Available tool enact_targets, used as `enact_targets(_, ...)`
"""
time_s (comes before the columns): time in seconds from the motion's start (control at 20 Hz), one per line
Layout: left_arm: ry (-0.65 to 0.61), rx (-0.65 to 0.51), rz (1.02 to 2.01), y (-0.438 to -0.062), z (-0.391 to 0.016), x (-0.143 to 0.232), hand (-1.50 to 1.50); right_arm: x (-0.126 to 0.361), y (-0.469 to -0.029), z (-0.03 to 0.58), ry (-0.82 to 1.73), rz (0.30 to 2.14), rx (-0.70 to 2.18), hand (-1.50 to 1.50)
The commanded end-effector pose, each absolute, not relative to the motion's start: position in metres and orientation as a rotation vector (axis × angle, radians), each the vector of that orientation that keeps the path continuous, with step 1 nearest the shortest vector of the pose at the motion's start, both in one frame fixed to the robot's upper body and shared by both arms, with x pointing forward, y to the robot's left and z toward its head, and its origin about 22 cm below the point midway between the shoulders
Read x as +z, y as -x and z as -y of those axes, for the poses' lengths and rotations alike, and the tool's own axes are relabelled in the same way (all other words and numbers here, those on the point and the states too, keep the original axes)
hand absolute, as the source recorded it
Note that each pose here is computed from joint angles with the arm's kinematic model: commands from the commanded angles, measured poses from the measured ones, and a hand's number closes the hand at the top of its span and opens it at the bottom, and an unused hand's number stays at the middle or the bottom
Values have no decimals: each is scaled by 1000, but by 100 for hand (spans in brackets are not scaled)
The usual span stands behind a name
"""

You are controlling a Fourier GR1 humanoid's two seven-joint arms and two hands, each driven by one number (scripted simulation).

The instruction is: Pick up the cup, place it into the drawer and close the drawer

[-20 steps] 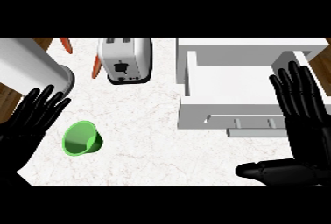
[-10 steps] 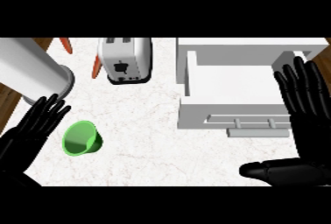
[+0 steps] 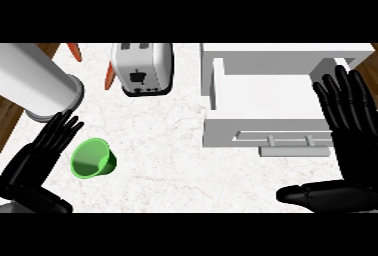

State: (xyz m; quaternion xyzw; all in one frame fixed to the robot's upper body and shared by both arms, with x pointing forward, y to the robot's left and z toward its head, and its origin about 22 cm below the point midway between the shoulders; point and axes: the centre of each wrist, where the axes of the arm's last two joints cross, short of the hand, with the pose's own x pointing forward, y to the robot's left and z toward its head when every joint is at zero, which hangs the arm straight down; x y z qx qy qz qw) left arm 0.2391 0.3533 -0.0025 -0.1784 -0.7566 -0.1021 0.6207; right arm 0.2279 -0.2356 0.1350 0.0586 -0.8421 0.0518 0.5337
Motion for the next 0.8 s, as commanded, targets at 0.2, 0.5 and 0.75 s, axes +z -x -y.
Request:
enact_targets(0.2,396,-244,1696,-248,-368,-48,-150,144,-238,247,-141,1995,112,-150)
enact_targets(0.5,367,-212,1684,-262,-388,-59,-150,150,-238,229,-166,2012,117,-150)
enact_targets(0.75,355,-216,1687,-245,-372,-82,-150,143,-220,243,-173,2008,150,-150)
